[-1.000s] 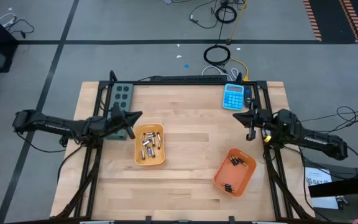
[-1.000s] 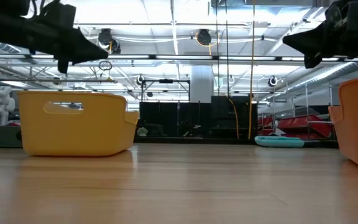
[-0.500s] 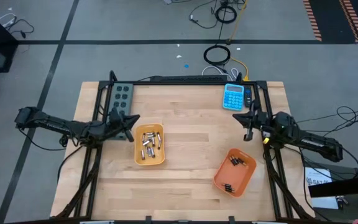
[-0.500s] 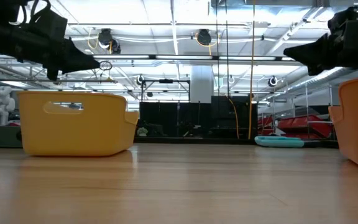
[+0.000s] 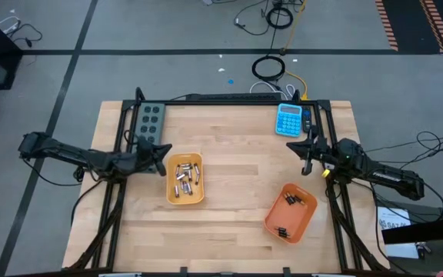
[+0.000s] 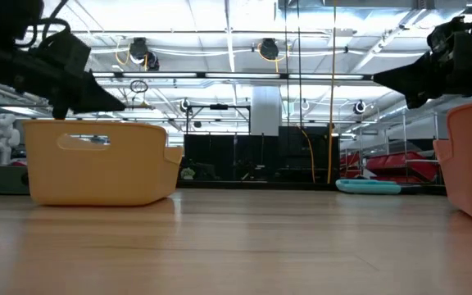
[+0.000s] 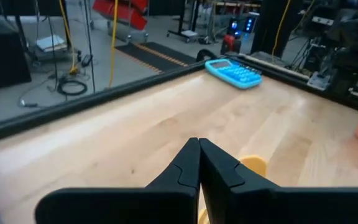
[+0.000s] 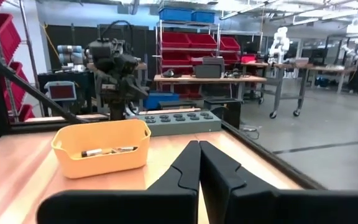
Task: Sort batteries
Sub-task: Return to Home Position
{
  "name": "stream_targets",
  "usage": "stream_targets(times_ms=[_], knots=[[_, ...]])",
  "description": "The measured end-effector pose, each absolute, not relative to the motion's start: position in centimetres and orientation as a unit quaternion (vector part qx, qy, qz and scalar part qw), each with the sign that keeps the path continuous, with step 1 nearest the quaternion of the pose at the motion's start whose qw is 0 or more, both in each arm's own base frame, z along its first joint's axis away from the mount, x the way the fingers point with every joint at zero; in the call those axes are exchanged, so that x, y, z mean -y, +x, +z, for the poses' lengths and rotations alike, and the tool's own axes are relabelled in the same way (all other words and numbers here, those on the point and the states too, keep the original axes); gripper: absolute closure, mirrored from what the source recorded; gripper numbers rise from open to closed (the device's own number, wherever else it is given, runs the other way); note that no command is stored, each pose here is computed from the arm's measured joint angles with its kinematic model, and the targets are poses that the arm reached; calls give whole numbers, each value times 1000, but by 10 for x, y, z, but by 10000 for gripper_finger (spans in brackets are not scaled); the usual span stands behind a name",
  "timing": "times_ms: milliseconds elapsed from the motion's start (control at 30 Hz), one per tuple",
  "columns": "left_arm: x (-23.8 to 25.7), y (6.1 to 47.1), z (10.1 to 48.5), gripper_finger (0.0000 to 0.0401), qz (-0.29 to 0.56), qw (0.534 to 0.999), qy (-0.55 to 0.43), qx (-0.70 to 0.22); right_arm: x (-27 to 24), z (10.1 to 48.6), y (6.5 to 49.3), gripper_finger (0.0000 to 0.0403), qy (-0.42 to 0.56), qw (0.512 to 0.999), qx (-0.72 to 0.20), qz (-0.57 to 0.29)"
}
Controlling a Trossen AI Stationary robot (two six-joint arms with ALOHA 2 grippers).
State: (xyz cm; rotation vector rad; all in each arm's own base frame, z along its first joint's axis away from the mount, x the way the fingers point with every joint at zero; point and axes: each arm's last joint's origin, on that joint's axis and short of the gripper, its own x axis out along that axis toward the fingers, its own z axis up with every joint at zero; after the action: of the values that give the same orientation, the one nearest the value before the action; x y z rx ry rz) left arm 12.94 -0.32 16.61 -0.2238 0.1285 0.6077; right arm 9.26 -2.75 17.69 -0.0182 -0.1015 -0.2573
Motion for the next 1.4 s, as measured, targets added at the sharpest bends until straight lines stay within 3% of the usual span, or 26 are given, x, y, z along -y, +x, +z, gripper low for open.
stream_targets(times_ms=[167,400,567,833,967,1400], knots=[[6,125,142,391,227,963,-123,-82,27,175,93,403,33,991,47,-123],[10,125,141,391,153,974,-127,-108,27,175,93,403,76,988,53,-120],[5,117,136,391,173,968,-124,-134,27,175,93,403,77,988,53,-120],[-7,107,156,391,181,977,-109,-39,27,176,93,403,77,988,53,-120],[-12,103,161,391,241,967,-84,-12,27,176,93,403,77,988,53,-120],[-13,103,161,391,246,969,1,-32,27,176,93,403,77,988,53,-118]])
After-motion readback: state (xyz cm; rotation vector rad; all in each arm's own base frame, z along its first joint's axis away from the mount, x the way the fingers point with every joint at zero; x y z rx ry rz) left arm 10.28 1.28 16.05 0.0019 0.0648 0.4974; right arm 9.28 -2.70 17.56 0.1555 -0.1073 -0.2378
